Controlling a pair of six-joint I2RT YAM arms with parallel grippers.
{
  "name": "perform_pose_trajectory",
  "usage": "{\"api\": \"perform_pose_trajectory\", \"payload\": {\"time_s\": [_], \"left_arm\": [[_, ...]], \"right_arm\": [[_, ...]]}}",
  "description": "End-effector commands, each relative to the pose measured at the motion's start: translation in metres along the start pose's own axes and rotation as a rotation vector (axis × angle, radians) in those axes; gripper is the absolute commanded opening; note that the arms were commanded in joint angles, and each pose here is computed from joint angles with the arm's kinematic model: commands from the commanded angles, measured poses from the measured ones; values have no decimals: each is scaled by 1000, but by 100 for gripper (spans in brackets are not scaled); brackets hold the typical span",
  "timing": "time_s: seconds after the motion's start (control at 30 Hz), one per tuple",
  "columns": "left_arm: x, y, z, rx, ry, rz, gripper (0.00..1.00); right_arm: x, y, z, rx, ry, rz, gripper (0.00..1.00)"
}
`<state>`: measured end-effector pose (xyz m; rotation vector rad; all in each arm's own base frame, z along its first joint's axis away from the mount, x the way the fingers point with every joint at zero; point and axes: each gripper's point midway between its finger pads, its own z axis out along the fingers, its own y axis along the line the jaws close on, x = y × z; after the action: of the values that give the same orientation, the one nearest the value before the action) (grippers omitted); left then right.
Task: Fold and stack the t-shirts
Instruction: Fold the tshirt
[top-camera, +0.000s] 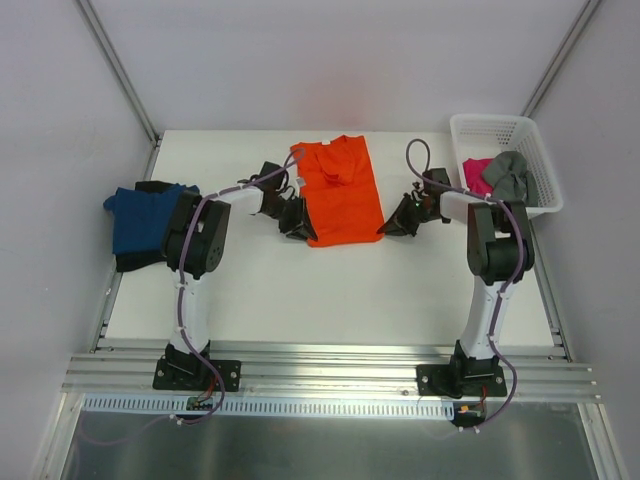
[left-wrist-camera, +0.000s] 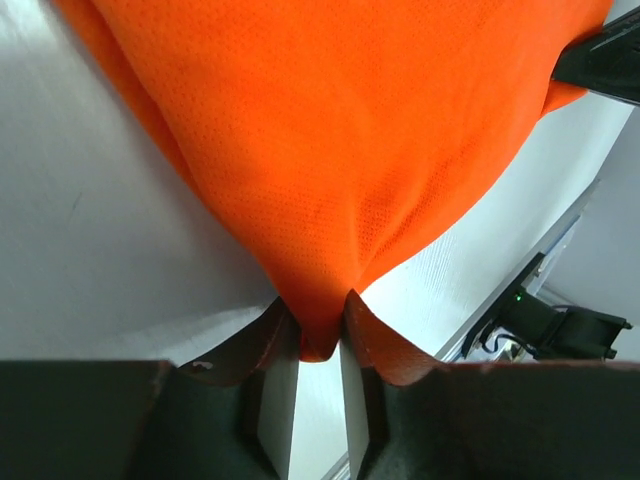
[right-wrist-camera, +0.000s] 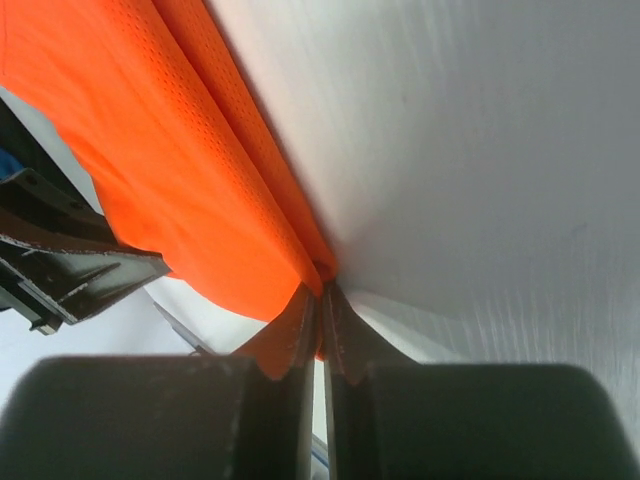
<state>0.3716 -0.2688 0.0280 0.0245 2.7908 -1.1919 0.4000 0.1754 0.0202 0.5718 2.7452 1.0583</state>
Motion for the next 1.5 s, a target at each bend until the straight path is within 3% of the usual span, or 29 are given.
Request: {"api": "perform_pose_trajectory", "payload": {"time_s": [0.0, 0.1, 0.23, 0.6, 0.8, 1.1, 1.47], "left_arm": [[12, -15, -14, 9, 3, 24, 20], [20, -20, -23, 23, 10, 26, 15], [31, -33, -43, 61, 3, 47, 1], [60, -67, -89, 113, -56, 137, 0], [69, -83, -114, 124, -117, 188, 0], [27, -76, -147, 58, -261, 206, 0], [-48, -50, -130, -31, -308, 240, 0]], "right_arm": [[10, 6, -18, 3, -8, -18, 2], [20, 10, -29, -1, -7, -15, 0], [35, 18, -45, -15, -6, -26, 1], [98, 58, -83, -96, -14, -168, 1], [107, 81, -106, -128, -86, -260, 1], [61, 123, -124, -182, -230, -320, 1], [-25, 160, -84, -214, -271, -327, 1]]}}
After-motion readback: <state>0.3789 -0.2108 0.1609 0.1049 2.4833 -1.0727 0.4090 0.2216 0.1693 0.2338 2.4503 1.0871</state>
